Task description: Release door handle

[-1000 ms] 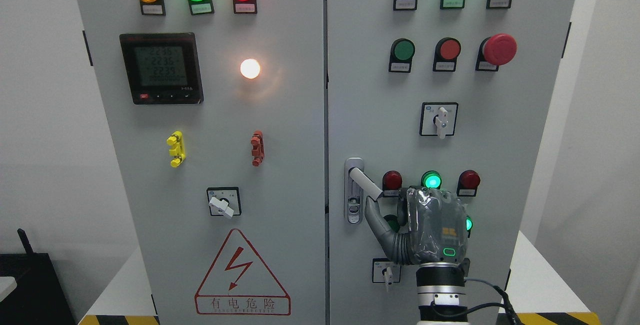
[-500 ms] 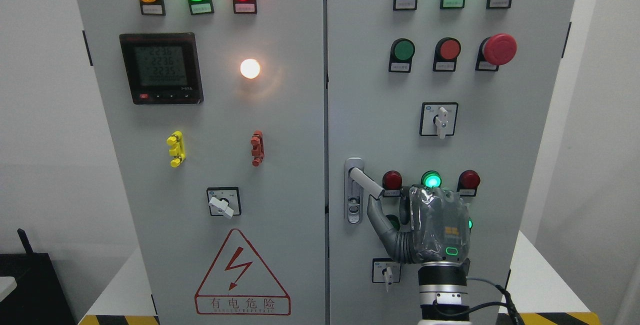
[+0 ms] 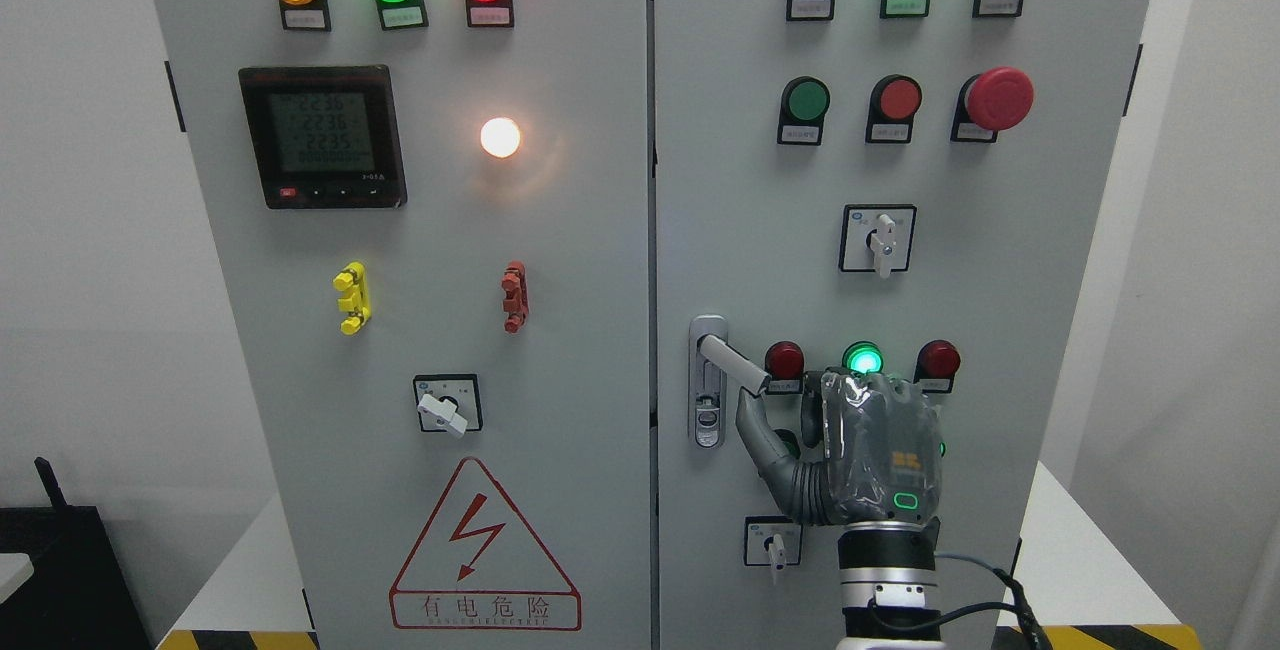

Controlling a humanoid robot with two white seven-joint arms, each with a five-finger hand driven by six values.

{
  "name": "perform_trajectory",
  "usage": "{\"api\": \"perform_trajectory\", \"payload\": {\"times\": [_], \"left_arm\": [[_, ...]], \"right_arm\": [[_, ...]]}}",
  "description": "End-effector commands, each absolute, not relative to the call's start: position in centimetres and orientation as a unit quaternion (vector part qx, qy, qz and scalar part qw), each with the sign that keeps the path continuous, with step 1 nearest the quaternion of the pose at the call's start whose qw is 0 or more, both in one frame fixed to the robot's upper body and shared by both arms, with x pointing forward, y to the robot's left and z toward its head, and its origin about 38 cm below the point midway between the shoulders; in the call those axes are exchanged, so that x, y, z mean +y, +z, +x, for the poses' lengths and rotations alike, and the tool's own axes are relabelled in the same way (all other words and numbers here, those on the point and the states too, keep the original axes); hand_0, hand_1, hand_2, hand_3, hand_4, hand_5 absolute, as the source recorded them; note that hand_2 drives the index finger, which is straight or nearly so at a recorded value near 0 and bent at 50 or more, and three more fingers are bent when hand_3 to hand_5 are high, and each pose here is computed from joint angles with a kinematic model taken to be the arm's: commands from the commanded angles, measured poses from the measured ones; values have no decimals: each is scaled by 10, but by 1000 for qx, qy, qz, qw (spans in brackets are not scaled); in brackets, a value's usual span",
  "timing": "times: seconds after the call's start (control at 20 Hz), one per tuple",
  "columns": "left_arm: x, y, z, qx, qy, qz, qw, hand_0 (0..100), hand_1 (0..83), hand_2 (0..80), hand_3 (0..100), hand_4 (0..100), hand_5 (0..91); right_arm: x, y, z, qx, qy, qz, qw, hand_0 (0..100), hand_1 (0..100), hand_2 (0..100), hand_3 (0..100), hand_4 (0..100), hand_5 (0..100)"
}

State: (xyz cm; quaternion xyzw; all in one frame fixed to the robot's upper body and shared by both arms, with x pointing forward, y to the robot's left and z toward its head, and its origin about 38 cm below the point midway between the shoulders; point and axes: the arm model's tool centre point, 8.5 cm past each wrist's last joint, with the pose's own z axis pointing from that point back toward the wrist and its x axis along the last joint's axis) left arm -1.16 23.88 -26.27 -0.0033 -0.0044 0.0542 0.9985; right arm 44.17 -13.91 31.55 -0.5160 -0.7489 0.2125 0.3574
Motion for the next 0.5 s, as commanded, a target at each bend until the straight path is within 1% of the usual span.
{"api": "perform_trajectory", "payload": {"times": [0.0,0.45], "left_arm": [[239,-263,5,-18,61,-4,998,120,389,0,0,0,0],[239,-263,5,-18,61,-4,998,120,389,0,0,0,0]], "right_arm": [[-140,320,441,-752,208,-515,354,407,190,996,1000,880,925],[-141,321,441,-754,206,-514,354,410,189,996,1000,880,925]]}}
